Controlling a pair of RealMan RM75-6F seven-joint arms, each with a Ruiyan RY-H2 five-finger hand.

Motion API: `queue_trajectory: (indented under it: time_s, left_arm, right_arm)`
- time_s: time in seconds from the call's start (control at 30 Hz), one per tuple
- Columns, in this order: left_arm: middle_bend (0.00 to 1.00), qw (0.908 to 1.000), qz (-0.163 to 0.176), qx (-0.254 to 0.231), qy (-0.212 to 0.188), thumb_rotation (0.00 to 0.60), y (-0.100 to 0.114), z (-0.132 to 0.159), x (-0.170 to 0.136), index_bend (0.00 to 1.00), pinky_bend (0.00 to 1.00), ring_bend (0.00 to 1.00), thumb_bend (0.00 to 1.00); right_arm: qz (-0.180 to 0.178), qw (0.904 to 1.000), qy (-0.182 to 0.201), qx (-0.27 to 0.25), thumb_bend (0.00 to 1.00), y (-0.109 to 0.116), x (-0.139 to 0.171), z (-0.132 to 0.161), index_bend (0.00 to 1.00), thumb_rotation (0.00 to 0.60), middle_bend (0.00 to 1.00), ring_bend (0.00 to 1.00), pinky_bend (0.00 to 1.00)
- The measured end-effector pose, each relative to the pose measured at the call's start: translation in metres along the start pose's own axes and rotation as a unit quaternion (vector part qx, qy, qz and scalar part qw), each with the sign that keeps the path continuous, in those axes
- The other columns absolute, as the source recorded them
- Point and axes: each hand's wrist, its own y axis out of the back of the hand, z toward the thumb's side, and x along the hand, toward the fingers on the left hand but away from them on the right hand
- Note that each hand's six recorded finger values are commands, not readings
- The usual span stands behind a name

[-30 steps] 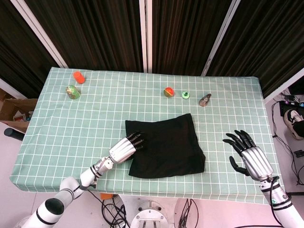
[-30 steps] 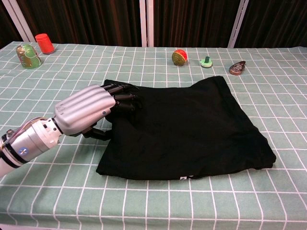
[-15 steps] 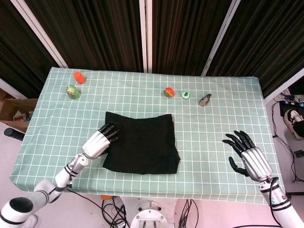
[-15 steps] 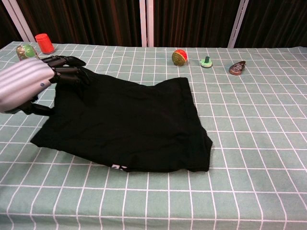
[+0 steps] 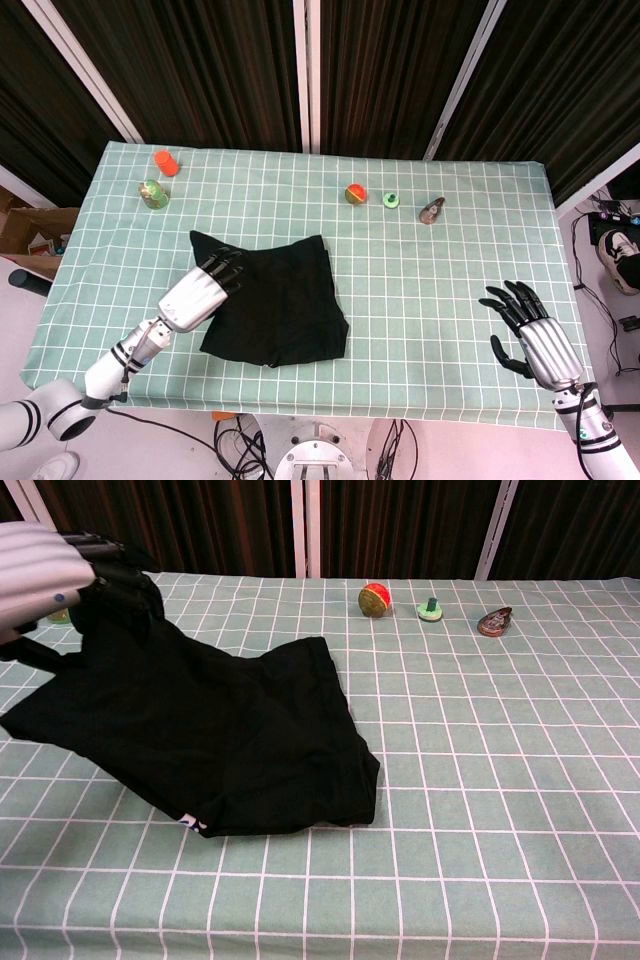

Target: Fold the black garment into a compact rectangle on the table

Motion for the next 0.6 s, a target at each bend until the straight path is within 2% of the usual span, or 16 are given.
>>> queue_trajectory:
  time_s: [0.23,0.4,0.6]
  left_arm:
    - [0.29,0.9945,-0.044,0.067,-0.068,0.6,0.004,0.028,0.046,0.52,0.17,0.14,0.61]
    - [0.3,0.9915,-0.043,0.074,-0.098,0.6,0.014,0.05,0.077,0.52,0.17,0.14,0.61]
    - [0.3,0.9873,-0.044,0.082,-0.129,0.6,0.016,0.075,0.101,0.52,0.17,0.14,0.61]
  right_arm:
    - [-0.006,0.9999,-0.013,-0.003,0.5,0.002,0.008,-0.007,0.23,0.6,0.14,0.0,0.03]
    - [-0.006,0.9998,-0.019,-0.007,0.5,0.001,0.011,-0.011,0.23,0.6,0.14,0.0,0.03]
    - [-0.007,0.9997,-0.023,-0.008,0.5,0.0,0.011,-0.013,0.23,0.6,0.14,0.0,0.03]
